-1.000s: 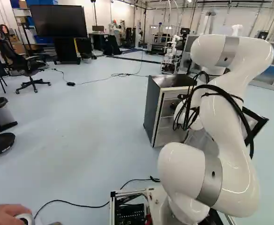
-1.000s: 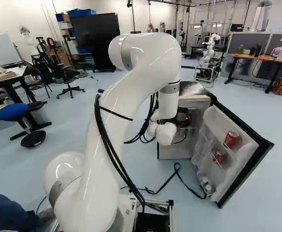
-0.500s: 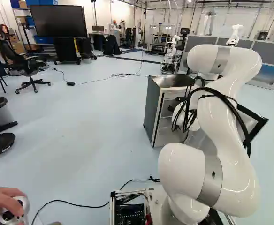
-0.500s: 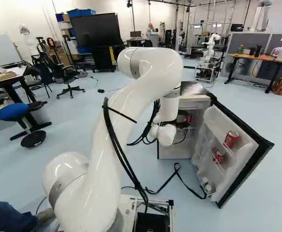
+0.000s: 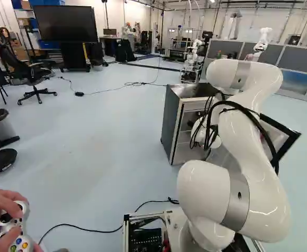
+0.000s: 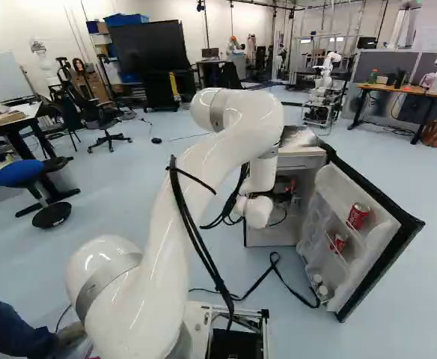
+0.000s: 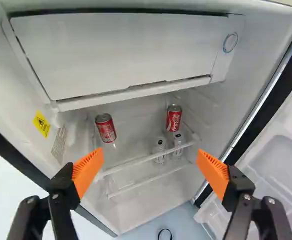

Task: Grab a drink from the fridge

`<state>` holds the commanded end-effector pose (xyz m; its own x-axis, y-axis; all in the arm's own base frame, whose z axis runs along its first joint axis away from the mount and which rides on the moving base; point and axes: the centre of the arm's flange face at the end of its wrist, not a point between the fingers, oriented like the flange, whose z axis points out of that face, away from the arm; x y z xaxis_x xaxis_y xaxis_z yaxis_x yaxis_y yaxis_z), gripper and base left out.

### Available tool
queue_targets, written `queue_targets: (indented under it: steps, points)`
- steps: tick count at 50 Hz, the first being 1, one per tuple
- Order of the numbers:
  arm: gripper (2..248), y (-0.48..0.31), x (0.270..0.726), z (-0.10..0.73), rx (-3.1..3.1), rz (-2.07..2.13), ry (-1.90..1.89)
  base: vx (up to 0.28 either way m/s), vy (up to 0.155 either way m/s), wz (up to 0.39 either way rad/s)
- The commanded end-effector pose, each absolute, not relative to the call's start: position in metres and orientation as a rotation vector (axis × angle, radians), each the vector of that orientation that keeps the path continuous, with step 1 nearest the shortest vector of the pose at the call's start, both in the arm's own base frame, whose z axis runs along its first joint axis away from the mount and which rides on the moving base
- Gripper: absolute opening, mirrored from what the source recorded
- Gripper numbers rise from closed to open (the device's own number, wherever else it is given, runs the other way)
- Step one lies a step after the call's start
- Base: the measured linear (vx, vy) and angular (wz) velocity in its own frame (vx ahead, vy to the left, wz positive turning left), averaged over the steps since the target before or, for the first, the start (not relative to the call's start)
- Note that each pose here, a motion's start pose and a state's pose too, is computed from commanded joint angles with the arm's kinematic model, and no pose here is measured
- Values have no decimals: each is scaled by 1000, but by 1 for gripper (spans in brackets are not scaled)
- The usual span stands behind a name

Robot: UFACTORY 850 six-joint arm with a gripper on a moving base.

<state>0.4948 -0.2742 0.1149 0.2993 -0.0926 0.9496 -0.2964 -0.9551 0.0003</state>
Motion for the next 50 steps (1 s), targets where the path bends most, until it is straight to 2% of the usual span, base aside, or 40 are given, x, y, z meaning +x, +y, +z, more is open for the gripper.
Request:
queue_targets:
  steps: [50]
  points:
    - [247, -288, 549, 50, 2298, 1728, -440, 0, 0, 0]
